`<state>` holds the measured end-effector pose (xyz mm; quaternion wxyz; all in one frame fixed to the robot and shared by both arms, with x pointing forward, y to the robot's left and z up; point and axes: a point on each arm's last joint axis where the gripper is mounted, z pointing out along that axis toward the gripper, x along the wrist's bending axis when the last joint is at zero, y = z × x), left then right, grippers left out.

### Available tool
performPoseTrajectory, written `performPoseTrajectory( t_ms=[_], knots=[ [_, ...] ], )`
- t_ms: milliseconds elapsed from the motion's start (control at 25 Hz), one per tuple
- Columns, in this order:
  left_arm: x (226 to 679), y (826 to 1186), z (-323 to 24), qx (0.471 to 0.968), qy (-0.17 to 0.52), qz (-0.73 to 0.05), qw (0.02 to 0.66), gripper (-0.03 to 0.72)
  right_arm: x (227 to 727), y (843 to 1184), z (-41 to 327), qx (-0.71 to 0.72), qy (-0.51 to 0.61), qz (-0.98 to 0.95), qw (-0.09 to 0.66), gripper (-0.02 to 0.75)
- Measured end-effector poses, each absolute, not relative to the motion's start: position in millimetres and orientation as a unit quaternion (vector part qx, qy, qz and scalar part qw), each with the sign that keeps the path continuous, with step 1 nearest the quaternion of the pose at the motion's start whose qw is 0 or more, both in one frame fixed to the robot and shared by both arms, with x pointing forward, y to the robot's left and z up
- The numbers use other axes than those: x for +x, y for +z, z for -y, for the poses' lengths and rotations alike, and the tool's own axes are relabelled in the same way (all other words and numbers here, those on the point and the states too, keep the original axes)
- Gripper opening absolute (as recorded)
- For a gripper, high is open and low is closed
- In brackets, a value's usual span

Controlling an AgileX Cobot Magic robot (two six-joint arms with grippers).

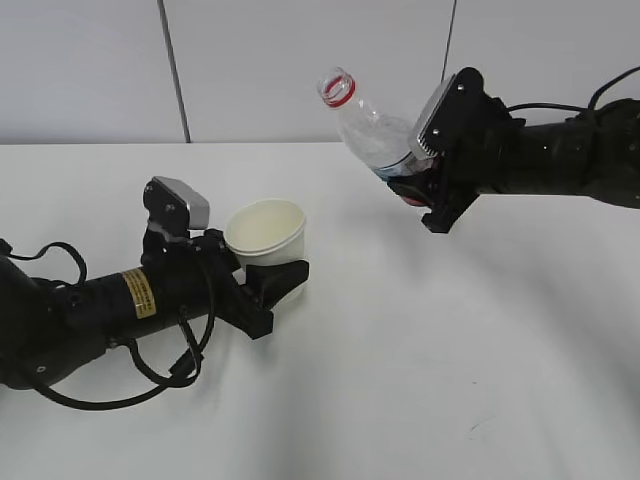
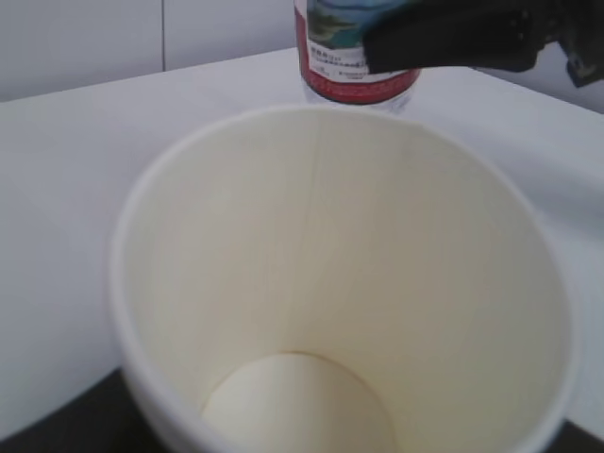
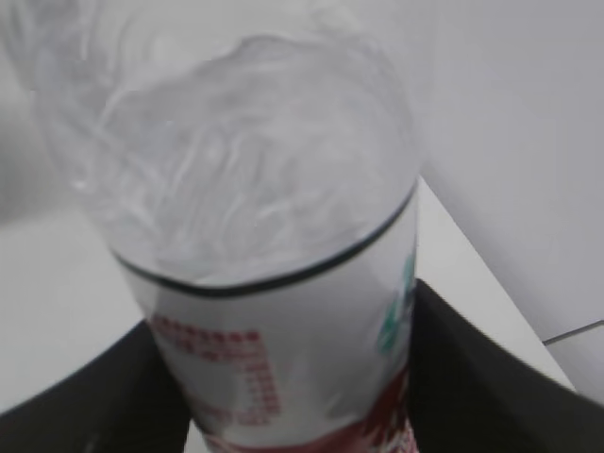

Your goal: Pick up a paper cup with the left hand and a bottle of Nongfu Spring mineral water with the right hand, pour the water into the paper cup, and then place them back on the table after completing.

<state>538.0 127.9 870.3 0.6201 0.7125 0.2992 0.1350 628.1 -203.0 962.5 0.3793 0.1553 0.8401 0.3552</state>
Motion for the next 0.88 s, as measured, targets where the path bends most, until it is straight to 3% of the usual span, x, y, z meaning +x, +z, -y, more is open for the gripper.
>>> performPoseTrajectory(
  t_ms=[880],
  knots=[
    [554, 886, -113, 0.713, 0.12, -0.255, 0.642, 0.414, 638, 975, 203, 0.038, 0.282, -0.866, 0.412, 0.442]
  ],
)
